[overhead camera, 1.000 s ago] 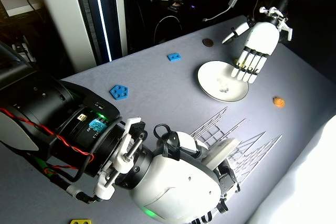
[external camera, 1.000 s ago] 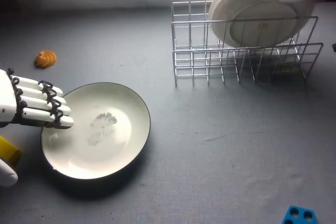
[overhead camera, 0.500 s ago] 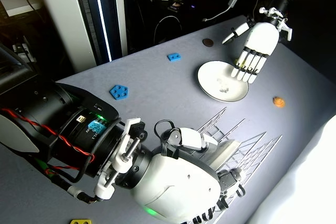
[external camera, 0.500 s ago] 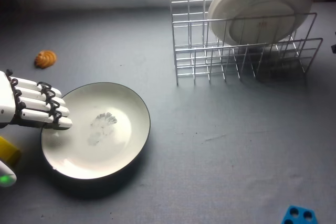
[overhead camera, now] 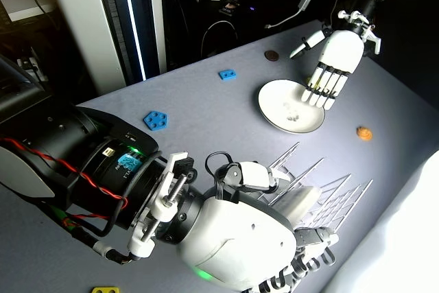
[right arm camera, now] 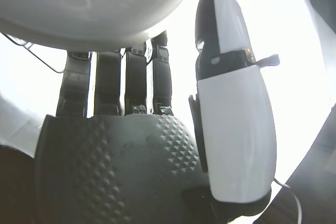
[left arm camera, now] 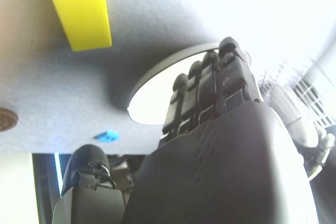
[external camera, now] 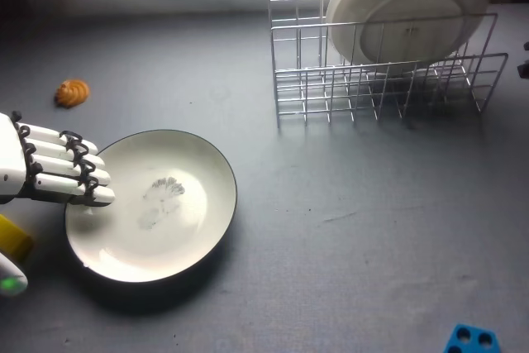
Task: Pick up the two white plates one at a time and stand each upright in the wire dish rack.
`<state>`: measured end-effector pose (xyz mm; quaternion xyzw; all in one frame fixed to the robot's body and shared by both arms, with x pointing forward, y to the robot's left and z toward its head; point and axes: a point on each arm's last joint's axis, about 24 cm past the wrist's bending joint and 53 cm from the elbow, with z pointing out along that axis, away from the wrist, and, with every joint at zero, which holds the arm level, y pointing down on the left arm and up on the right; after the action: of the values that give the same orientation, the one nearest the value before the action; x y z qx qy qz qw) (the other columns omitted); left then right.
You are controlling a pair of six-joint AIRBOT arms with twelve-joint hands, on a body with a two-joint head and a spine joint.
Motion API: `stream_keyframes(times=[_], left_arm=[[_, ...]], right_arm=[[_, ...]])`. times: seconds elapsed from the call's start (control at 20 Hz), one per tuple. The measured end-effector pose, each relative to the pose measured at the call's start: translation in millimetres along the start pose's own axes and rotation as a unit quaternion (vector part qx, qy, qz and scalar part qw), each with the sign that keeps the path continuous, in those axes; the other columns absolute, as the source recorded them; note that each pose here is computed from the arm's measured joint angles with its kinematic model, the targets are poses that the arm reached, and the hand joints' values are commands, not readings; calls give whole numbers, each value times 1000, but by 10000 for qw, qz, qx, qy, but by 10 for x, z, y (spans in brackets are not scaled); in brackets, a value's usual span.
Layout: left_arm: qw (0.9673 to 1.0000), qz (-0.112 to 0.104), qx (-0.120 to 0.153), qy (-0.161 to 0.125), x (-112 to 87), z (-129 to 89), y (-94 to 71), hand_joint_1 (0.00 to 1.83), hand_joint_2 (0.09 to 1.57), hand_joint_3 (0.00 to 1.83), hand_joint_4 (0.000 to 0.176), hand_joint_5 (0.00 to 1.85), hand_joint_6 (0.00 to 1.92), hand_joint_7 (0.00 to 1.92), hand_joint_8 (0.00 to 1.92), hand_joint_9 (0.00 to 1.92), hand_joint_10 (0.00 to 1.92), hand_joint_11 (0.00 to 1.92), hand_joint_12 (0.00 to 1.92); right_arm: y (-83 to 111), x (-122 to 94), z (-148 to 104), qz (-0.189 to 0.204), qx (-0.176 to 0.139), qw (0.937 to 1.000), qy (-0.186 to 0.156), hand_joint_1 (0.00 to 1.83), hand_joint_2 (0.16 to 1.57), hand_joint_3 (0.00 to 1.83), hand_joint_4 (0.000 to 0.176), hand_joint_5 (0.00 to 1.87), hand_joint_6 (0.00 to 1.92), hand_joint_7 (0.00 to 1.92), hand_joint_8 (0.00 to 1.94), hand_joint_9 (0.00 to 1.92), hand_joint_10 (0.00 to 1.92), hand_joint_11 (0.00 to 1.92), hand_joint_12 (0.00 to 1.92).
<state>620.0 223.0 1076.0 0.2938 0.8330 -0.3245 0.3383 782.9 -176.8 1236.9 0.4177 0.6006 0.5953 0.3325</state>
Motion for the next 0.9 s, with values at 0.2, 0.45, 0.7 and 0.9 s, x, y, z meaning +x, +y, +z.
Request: stream_keyframes(times=[0.2, 0.45, 0.7, 0.9], left_arm=[[10000, -3, -9, 6, 5, -4, 8, 0, 1056, 0, 0, 0, 0, 0, 0, 0, 0, 0, 0], [10000, -2, -20, 16, 12, -10, 18, 0, 1051, 0, 0, 0, 0, 0, 0, 0, 0, 0, 0], [10000, -19, -27, 18, 18, -13, 26, 0, 1057, 0, 0, 0, 0, 0, 0, 0, 0, 0, 0], [10000, -53, -28, 43, 49, -2, 37, 0, 1056, 0, 0, 0, 0, 0, 0, 0, 0, 0, 0]], right_arm=[[180, 44, -50, 58, -181, 9998, 55, 1086, 1063, 0, 0, 520, 1, 543, 6, 481, 7, 25, 1106], [310, 136, -76, -53, -351, 9992, 157, 1106, 1092, 5, 0, 541, 2, 547, 0, 486, 4, 15, 1127], [779, 516, -181, -1114, -1226, 9842, 630, 1127, 1072, 0, 0, 584, 9, 591, 7, 535, 15, 65, 1103], [964, 1157, -260, -2203, -1763, 9517, 1211, 1061, 1072, 0, 0, 515, 0, 553, 0, 518, 1, 61, 1081]])
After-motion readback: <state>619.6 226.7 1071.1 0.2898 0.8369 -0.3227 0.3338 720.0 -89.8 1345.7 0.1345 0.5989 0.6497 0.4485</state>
